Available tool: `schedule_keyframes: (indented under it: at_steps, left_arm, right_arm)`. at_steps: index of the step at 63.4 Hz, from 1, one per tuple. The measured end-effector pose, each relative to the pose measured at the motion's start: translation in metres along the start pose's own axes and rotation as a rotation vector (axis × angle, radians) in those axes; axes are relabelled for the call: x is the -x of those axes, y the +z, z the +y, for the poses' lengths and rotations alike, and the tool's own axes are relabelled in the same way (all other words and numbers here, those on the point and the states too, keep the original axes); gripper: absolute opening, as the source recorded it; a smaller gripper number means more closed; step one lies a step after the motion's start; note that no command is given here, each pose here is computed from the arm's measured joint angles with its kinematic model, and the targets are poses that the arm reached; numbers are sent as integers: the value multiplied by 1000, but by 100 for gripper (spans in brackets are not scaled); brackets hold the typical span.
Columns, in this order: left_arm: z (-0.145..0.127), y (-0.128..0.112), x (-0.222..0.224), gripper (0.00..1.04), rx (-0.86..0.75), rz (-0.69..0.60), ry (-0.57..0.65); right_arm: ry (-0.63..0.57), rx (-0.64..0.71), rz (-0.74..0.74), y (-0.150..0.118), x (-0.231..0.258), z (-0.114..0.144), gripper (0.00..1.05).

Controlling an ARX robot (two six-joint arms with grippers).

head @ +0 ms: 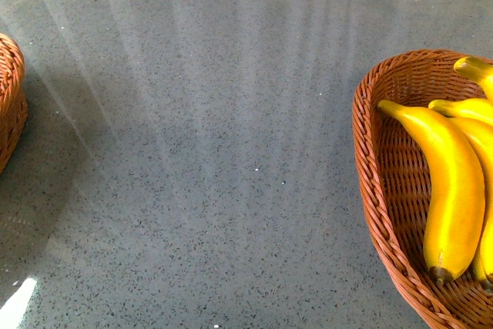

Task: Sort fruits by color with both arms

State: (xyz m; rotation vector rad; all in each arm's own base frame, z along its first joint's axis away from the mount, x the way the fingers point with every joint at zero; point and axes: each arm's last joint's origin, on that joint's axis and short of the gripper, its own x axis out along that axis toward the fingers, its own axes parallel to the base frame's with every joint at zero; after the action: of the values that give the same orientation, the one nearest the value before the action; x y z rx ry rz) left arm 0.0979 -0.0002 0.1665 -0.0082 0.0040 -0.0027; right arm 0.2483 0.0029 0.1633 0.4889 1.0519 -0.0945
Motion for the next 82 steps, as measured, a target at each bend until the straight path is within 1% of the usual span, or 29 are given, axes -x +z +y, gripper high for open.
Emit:
schedule_keyframes:
  at_steps: [15, 17, 18, 20, 24, 25, 30, 34, 36, 44, 47, 53, 82]
  left_arm:
    - [0, 0, 0, 96, 0, 0, 0]
    - [0, 0, 0, 96, 0, 0, 0]
    - [0, 0, 0, 96, 0, 0, 0]
    - [0, 0, 0, 96, 0, 0, 0]
    - [0, 0, 0, 96, 0, 0, 0]
    - [0, 0, 0, 96, 0, 0, 0]
    - [0, 0, 0, 96, 0, 0, 0]
    - [0, 0, 0, 96, 0, 0, 0]
    - [0, 0, 0, 96, 0, 0, 0]
    - [0, 0, 0, 96, 0, 0, 0]
    - [0, 0, 0, 96, 0, 0, 0]
    - [0, 0, 0, 96, 0, 0, 0]
    - [0, 0, 0, 96, 0, 0, 0]
  right_arm:
    - [53, 60, -21, 4, -10, -4, 34]
    - [59, 68, -19, 4, -13, -4, 37]
    - [66, 73, -15, 3, -14, -5, 41]
    - [73, 77, -13, 2, -15, -5, 43]
    - [86, 107, -21, 2, -18, -7, 58]
    - [95, 114, -22, 3, -18, -8, 64]
    - [126, 129, -34, 7, -14, -14, 82]
    - [142, 138, -59, 6, -9, -18, 92]
    - [169, 135, -58, 5, -6, -20, 96]
    - [314, 170, -165, -14, 25, -33, 96]
    - [342, 183, -198, -18, 32, -36, 96]
    - [349, 202, -241, -19, 39, -37, 96]
    - [348, 204, -236, -20, 38, -37, 96]
